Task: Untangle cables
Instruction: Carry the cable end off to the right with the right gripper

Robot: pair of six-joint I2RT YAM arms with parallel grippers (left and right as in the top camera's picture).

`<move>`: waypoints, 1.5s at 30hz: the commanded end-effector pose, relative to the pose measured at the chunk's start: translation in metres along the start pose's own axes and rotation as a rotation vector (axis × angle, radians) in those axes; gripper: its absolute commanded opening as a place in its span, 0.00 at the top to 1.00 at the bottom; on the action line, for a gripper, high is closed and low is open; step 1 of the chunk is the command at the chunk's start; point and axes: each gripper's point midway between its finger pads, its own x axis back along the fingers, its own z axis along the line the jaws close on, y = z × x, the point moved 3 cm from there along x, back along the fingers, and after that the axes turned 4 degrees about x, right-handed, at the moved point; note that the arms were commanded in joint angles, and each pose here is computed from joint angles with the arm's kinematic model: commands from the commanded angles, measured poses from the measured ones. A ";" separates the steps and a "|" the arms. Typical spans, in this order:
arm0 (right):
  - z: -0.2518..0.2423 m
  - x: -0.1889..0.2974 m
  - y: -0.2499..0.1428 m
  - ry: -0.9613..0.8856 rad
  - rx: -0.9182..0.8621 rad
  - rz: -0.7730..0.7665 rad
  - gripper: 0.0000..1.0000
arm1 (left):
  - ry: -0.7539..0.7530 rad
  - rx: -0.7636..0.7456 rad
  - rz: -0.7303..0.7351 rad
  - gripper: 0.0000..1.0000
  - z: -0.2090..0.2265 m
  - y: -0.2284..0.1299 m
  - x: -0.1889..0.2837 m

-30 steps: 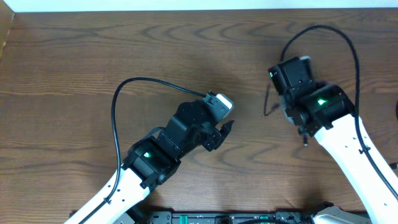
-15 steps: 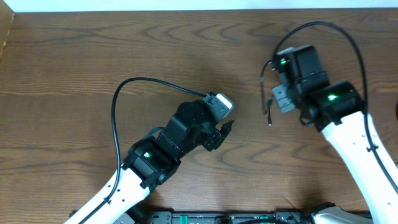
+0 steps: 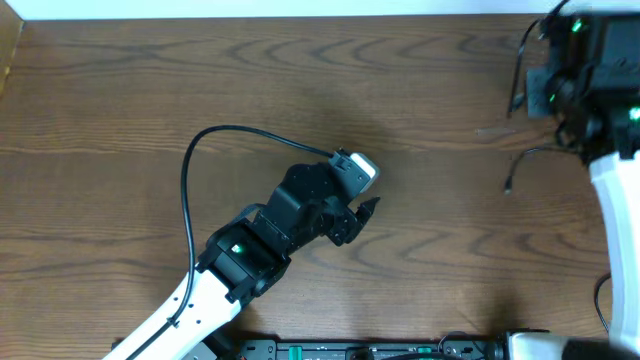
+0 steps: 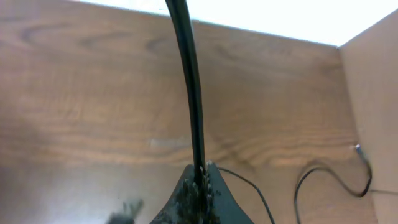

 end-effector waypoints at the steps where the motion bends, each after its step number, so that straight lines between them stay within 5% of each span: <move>1: -0.014 -0.022 0.018 -0.005 0.008 0.004 0.99 | -0.052 0.033 -0.001 0.33 -0.008 0.005 0.000; 17: -0.144 -0.140 0.084 -0.302 -0.048 -0.067 0.99 | -0.050 0.073 -0.009 0.34 -0.008 0.007 -0.003; 31: -0.272 -0.175 0.026 -0.499 -0.154 -0.051 0.99 | -0.044 0.131 0.007 0.34 -0.006 0.004 -0.013; 36: -0.271 -0.237 -0.019 -0.436 -0.154 0.051 0.99 | -0.049 0.128 0.004 0.34 -0.007 0.005 -0.025; 45: -0.244 -0.291 -0.043 -0.349 -0.204 0.087 0.99 | -0.058 0.126 0.025 0.35 -0.011 0.001 -0.031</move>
